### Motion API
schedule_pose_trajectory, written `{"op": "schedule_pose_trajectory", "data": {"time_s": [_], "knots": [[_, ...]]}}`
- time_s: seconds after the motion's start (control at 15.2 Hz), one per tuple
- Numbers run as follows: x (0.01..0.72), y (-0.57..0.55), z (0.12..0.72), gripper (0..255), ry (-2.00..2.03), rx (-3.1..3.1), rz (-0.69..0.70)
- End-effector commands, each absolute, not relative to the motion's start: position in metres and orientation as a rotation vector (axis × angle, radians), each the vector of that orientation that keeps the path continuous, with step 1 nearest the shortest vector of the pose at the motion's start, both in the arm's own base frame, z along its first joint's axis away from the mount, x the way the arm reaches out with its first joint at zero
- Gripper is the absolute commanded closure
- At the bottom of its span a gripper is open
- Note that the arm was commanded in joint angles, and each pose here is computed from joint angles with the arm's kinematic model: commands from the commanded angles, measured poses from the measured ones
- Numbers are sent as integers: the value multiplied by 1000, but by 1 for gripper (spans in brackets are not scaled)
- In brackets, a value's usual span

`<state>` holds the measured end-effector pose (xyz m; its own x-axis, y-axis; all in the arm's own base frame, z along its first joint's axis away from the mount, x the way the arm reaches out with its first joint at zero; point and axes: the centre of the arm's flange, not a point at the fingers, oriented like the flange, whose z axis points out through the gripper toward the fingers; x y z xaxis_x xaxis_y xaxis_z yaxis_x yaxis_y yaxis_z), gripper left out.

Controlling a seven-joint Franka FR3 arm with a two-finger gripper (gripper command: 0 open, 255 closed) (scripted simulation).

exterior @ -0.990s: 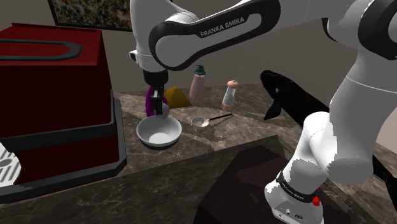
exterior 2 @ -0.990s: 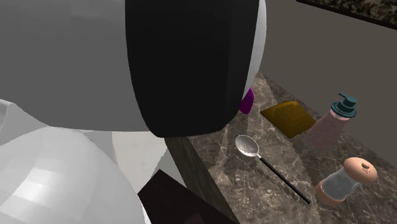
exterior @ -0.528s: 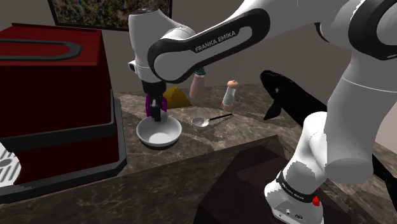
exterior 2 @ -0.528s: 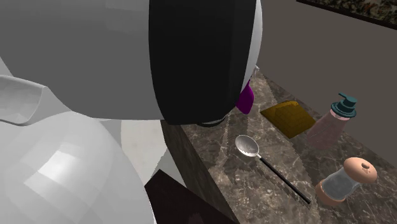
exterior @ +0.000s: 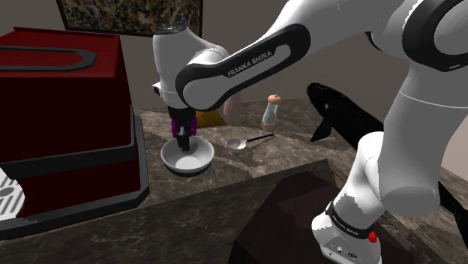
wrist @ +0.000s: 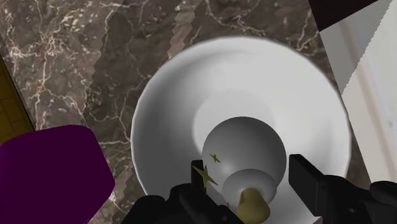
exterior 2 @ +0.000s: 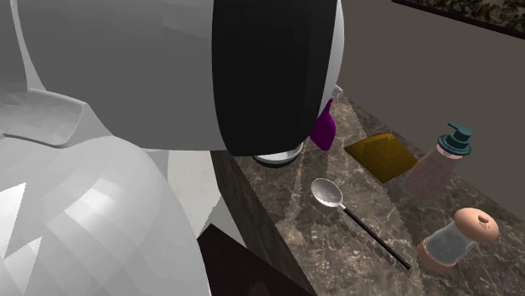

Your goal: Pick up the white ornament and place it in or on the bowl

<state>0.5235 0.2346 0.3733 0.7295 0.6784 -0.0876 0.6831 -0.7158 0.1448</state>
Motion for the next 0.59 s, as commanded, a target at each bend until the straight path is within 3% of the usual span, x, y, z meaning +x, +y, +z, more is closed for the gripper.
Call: {"op": "schedule_pose_trajectory", "data": {"time_s": [0.0, 0.26, 0.33, 0.53], "knots": [[524, 234, 372, 255, 1097, 2764, -41], [524, 234, 372, 255, 1097, 2764, -41], [524, 234, 372, 0, 1097, 2764, -41], [524, 234, 372, 0, 1097, 2764, -41]]}}
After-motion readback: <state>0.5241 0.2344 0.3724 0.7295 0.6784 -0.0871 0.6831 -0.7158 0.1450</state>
